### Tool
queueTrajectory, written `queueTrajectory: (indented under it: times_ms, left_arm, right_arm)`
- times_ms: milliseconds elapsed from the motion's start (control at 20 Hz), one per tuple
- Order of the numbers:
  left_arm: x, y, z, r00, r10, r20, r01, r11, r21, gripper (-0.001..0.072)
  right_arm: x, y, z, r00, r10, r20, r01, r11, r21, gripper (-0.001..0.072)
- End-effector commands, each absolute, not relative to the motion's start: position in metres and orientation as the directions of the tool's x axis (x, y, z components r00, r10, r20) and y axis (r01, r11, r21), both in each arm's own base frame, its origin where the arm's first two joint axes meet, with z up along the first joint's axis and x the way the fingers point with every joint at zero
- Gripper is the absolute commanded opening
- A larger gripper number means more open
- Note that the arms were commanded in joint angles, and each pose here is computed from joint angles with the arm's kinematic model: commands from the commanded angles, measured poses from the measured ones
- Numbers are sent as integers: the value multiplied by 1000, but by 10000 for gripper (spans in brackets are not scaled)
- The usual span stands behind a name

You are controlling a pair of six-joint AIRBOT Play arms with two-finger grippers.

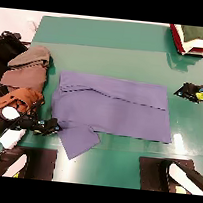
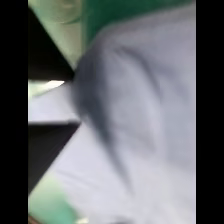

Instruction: Fold the shirts.

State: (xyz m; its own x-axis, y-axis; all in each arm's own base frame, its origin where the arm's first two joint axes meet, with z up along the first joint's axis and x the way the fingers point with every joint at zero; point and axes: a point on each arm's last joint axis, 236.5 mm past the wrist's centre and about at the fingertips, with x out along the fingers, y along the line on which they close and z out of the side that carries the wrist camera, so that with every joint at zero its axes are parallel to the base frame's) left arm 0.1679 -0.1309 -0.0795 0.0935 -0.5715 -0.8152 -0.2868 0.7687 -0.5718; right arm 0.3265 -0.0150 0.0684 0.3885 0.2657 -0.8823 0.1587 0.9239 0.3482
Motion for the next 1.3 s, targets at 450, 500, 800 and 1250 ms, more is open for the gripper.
queueTrajectory:
  times_ms: [450, 500, 800, 1250]
  left_arm:
    - [189, -140, -50, 147, -612, -777, -147, 763, -629, 23]
    - [191, -140, -50, 150, -611, -778, -145, 764, -628, 23]
    - [189, -140, -50, 143, -610, -780, -145, 766, -626, 23]
    - [148, -117, -22, 78, -511, -856, -32, 857, -515, 22]
  right_arm:
    - [148, -43, -57, -176, 343, -923, 466, 855, 229, 525]
    - [138, -39, -70, -190, 359, -914, 487, 843, 230, 504]
    - [161, -11, -99, -51, 416, -908, 523, 785, 331, 368]
    - [175, -5, -50, -91, 307, -947, 280, 921, 272, 18]
